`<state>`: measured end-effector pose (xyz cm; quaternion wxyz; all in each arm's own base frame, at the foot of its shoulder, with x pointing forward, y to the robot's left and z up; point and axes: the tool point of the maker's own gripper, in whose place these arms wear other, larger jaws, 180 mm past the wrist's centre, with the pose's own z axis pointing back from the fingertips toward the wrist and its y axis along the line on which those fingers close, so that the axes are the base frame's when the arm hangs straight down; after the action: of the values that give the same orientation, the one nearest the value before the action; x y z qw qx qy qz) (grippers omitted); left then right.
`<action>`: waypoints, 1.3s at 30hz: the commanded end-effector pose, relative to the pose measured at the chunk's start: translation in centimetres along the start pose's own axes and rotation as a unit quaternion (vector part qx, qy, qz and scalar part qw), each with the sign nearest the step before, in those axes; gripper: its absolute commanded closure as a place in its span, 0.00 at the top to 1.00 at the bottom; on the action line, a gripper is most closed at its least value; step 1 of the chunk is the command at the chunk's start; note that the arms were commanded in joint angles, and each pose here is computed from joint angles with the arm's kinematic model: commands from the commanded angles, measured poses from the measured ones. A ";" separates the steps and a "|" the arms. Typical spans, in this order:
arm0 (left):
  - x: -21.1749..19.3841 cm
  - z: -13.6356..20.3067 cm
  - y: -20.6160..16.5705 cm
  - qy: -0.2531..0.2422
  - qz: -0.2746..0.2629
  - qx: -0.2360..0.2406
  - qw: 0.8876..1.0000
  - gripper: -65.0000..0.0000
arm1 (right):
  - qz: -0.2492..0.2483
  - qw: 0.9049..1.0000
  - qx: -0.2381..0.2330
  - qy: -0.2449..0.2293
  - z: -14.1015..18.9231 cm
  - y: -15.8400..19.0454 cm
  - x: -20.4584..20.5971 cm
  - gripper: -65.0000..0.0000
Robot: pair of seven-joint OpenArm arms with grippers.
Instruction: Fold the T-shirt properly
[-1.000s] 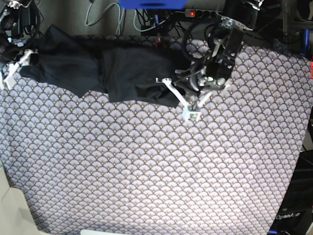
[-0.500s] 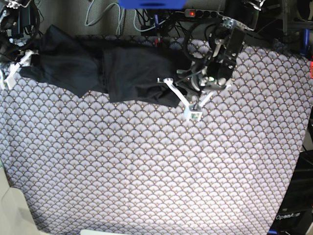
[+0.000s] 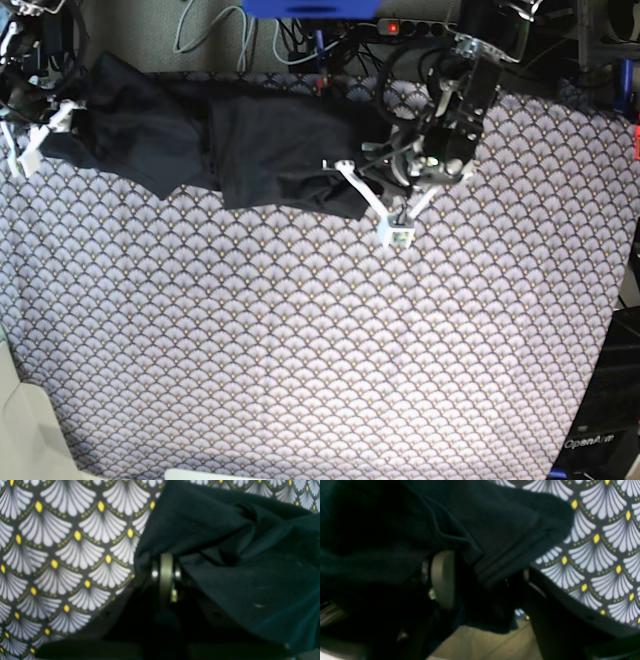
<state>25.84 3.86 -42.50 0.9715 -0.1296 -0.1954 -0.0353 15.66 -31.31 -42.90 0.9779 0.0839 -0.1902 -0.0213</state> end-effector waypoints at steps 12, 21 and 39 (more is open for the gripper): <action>1.4 0.5 -0.4 -0.019 -0.001 -0.004 1.000 0.00 | 0.008 0.999 0.032 0.039 -1.2 2.4 -1.4 0.00; 3.3 1.1 -2.3 -0.042 0.000 -0.025 0.999 0.00 | 0.100 0.994 -0.002 -0.045 2.9 5.4 3.8 0.00; 5.2 4.9 1.6 -0.106 0.034 0.002 0.994 0.00 | 0.134 0.981 0.103 -0.098 4.6 12.0 5.8 0.00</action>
<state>28.49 7.35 -37.42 0.9527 -0.1234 -0.2770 0.0183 18.69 -20.42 -35.65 0.9417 0.1600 -0.2737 0.1125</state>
